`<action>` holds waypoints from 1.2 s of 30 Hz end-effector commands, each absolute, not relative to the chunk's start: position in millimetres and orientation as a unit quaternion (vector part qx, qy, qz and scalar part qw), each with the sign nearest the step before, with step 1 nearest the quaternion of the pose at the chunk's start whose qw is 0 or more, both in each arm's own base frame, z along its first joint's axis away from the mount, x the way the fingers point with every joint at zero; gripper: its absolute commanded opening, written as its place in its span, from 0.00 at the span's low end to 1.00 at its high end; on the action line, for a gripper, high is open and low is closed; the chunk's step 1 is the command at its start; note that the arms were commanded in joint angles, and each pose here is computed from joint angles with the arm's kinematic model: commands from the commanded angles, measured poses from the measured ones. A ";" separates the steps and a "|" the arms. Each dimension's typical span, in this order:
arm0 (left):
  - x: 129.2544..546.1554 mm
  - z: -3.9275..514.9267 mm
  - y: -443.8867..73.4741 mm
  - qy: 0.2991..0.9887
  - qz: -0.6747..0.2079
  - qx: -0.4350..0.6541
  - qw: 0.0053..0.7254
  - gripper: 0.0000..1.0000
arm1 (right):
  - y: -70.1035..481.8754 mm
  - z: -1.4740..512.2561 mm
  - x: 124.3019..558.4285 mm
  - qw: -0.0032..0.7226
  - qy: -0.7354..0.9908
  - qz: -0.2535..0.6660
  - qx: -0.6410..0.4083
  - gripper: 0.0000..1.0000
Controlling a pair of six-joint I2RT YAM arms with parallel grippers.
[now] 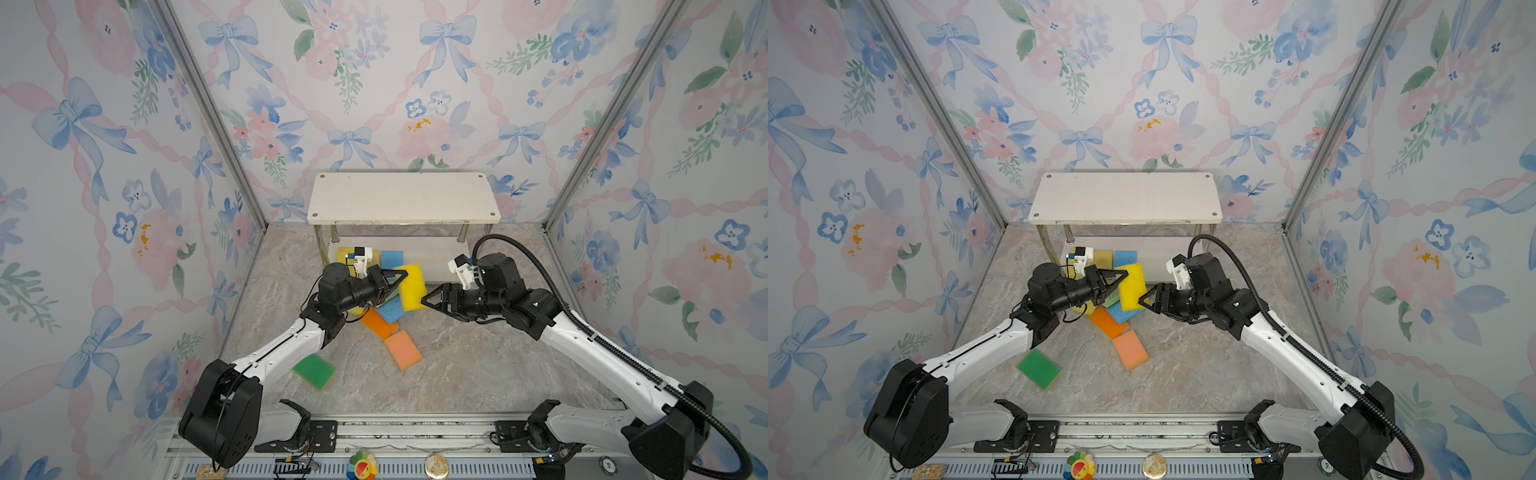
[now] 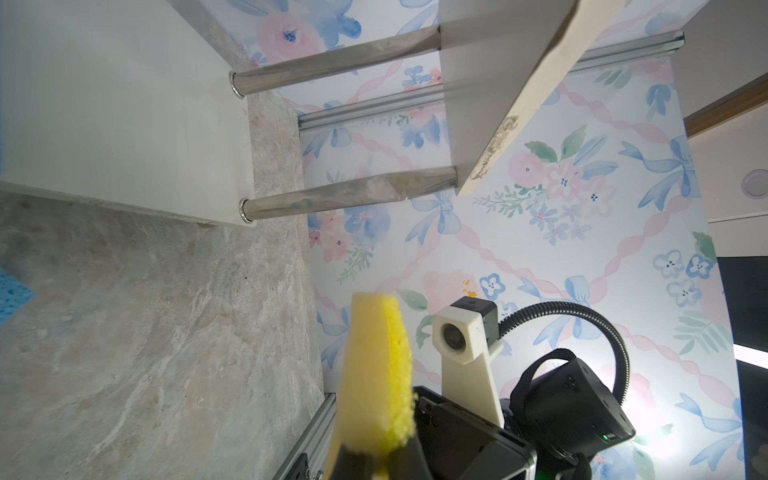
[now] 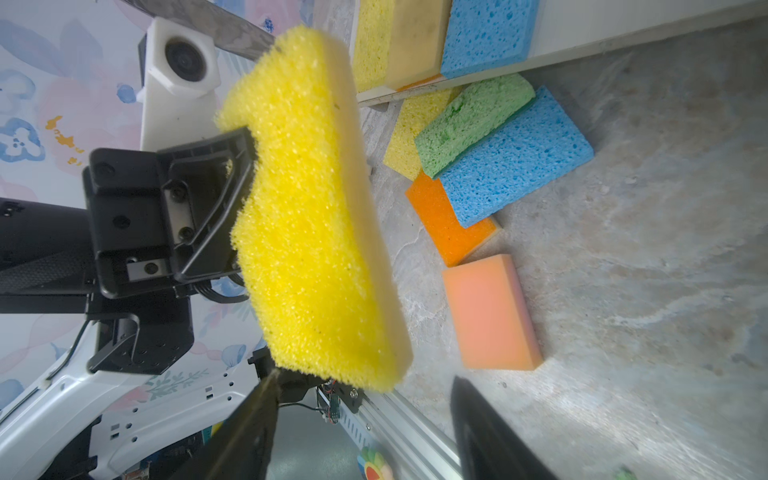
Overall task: Place and organize the cleaning sponges onto the shelf
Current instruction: 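Carry the yellow sponge toward the shelf past the left gripper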
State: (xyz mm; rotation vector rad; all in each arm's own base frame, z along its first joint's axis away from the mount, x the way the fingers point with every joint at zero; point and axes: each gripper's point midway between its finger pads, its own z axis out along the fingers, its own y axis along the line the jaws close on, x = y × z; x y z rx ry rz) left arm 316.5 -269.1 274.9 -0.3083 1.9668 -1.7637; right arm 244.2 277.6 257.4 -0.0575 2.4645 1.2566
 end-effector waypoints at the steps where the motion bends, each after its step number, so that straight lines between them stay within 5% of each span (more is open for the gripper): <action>1: 313.4 285.4 -268.9 0.704 -0.657 -0.109 0.247 0.00 | 286.6 262.2 249.8 0.193 0.864 0.464 -0.018 0.65; 9: 305.8 290.1 -261.7 0.695 -0.661 -0.117 0.256 0.00 | 298.2 262.5 248.5 0.183 0.859 0.477 -0.026 0.54; 22: 308.8 291.0 -259.3 0.693 -0.659 -0.122 0.264 0.00 | 295.4 257.1 236.4 0.178 0.863 0.471 -0.028 0.52; 36: 309.7 285.2 -262.0 0.698 -0.658 -0.122 0.256 0.00 | 292.7 257.2 242.6 0.189 0.863 0.467 -0.018 0.15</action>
